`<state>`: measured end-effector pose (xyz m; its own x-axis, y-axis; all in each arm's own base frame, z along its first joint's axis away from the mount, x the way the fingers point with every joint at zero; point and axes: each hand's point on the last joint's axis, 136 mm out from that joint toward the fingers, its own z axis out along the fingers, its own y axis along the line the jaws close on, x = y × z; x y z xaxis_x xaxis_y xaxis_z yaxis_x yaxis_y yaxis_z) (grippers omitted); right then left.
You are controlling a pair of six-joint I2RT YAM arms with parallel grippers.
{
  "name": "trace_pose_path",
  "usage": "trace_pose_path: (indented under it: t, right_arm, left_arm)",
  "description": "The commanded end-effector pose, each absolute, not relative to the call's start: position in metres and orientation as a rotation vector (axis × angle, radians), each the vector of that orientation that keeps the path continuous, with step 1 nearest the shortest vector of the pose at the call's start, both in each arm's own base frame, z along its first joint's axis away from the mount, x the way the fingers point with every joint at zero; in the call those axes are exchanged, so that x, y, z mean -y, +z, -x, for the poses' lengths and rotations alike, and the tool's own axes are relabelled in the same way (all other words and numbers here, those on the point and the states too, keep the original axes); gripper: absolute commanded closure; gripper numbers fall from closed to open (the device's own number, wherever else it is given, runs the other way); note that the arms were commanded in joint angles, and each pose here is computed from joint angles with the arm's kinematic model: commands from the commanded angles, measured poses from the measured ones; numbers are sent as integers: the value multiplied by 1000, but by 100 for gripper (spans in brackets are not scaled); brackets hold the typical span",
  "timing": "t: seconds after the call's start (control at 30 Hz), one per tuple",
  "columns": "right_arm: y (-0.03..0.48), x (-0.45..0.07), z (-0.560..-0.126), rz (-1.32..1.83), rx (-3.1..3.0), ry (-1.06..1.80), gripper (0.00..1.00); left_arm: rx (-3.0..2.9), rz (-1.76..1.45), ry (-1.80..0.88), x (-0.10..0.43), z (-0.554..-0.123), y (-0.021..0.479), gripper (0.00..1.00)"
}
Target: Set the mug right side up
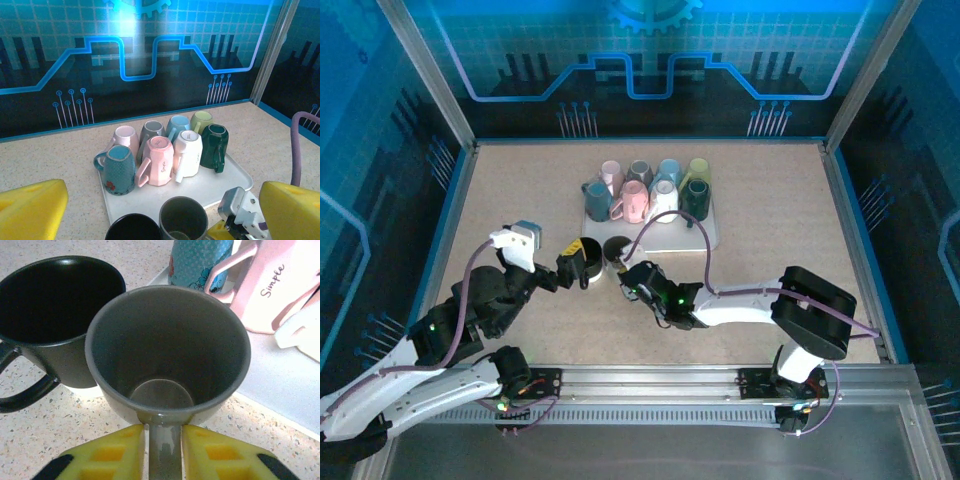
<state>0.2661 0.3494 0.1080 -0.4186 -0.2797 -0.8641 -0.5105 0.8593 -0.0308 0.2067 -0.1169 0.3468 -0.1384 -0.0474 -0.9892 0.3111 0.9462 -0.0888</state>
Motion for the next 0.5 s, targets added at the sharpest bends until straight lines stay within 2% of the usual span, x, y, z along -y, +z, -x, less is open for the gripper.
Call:
trace_pose_path:
  t: [0.0, 0.2, 0.47]
  right_arm:
    - [131, -357, -269, 500, -1962, 336, 70]
    - [137, -359, -265, 513, -1952, 353, 69]
    - [160, -355, -256, 550, -1917, 401, 51]
  left_arm:
    - [-1680, -173, -340, 116, -207, 348, 1]
    - [-1685, -173, -340, 116, -207, 347, 1]
    - [-1705, -190, -334, 119, -208, 343, 1]
